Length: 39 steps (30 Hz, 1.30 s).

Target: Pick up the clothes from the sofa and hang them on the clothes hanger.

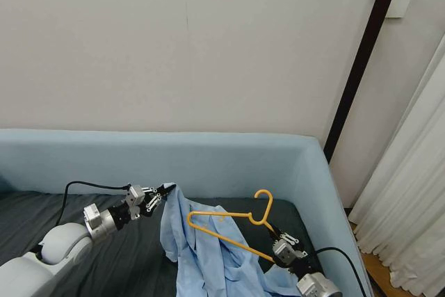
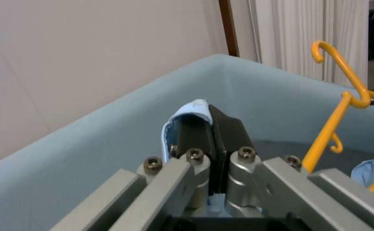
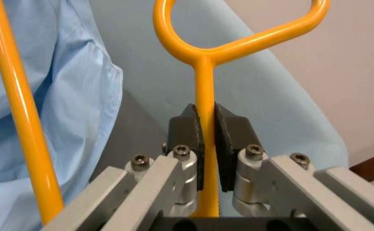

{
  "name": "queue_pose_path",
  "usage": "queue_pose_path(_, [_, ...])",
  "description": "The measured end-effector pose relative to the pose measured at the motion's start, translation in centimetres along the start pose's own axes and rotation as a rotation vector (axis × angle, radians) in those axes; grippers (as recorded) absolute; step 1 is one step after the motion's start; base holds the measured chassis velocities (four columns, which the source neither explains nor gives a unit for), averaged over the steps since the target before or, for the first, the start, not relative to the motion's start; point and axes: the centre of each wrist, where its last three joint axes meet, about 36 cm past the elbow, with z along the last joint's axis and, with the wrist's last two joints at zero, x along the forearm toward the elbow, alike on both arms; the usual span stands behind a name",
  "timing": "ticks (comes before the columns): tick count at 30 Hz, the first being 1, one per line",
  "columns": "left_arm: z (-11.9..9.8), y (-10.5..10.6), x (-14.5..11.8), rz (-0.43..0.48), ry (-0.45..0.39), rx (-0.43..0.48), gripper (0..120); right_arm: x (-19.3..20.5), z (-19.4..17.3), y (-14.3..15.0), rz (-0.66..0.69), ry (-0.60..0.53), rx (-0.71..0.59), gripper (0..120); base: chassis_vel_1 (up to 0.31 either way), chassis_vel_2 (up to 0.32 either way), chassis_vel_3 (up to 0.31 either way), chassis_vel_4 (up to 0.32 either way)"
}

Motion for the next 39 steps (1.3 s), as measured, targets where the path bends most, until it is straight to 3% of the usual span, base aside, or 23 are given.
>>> queue_pose_path(14, [0.1, -1.8, -1.0, 0.006, -0.029, 0.037, 0, -1.3, -1.4, 1.5, 0.085, 0.000, 0.131, 5, 0.000, 0.000, 0.000, 0.000])
queue_pose_path(28, [1.9, -6.5, -3.6, 0.024, -0.069, 0.125, 0, -5.4, -1.6, 5.0, 0.026, 0.012, 0.225, 5, 0.000, 0.000, 0.000, 0.000])
queue_pose_path(39, [2.3, -8.8, -4.4, 0.072, -0.067, 0.140, 0, -7.9, -0.8, 5.2, 0.032, 0.038, 0.258, 5, 0.000, 0.000, 0.000, 0.000])
